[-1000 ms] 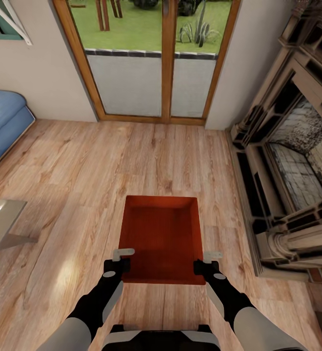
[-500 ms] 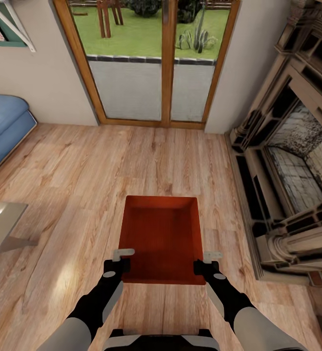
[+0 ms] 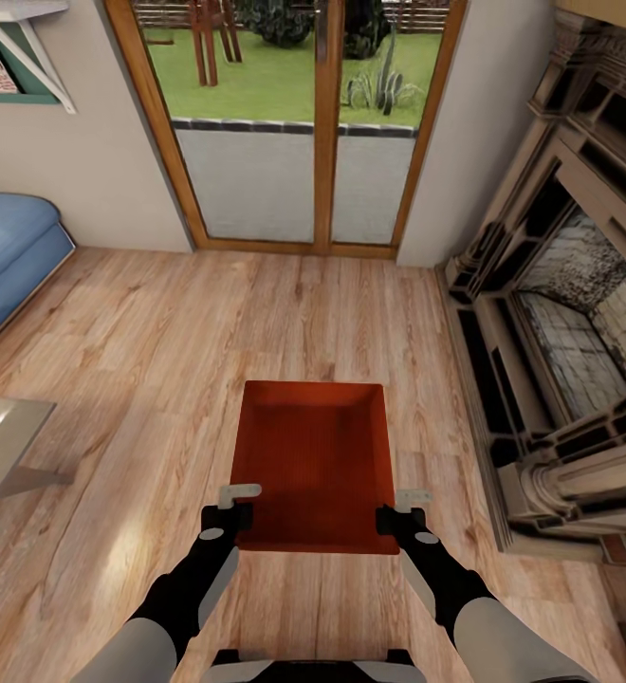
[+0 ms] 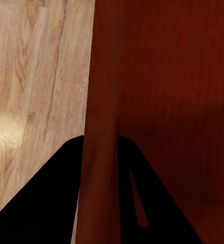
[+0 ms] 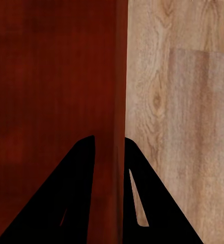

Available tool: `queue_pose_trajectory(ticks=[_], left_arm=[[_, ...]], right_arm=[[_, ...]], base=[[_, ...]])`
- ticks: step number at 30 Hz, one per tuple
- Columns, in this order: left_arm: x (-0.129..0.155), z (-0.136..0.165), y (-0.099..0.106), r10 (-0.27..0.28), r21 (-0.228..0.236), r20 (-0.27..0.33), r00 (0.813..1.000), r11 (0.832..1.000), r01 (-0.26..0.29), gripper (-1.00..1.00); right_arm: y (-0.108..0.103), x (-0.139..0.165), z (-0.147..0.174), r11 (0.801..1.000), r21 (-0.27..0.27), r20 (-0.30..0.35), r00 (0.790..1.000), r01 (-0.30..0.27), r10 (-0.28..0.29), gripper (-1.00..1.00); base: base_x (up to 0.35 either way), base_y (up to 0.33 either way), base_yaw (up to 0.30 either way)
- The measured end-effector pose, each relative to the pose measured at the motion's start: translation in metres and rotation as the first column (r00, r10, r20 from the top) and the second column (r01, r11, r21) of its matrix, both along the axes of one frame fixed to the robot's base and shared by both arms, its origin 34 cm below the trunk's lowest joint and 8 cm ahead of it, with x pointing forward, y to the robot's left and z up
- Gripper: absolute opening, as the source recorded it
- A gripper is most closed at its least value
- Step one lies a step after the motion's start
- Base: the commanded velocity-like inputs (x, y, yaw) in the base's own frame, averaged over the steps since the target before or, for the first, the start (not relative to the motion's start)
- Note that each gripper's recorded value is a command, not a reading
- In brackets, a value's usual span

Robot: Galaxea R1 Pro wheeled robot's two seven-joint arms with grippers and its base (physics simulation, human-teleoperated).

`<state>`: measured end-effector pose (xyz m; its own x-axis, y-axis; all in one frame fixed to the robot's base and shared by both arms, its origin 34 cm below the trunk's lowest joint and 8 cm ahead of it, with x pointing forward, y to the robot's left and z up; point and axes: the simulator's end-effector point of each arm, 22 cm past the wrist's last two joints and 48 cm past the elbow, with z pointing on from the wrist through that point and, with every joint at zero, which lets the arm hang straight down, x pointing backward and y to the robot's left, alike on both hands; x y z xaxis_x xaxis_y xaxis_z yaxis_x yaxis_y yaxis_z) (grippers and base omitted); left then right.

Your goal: Move the two storage containers from the living room to the garage. In the garage, place one container on the floor and stack the other container on top of it (either order is fine).

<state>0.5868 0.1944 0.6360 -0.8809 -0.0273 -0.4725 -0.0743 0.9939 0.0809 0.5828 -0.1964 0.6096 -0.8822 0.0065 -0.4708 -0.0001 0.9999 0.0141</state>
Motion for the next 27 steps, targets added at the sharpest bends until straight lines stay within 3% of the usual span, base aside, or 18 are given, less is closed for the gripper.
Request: queue_pose_trajectory(ticks=[27], left_arm=[[0.014, 0.019, 0.0, 0.001, 0.001, 0.039, 0.999, 1.0, -0.001, -1.0]], right_arm=[[0.0, 0.015, 0.02, 1.0, -0.002, 0.039, 0.999, 0.0, 0.0, -1.0]], base=[[0.0, 0.0, 0.0]])
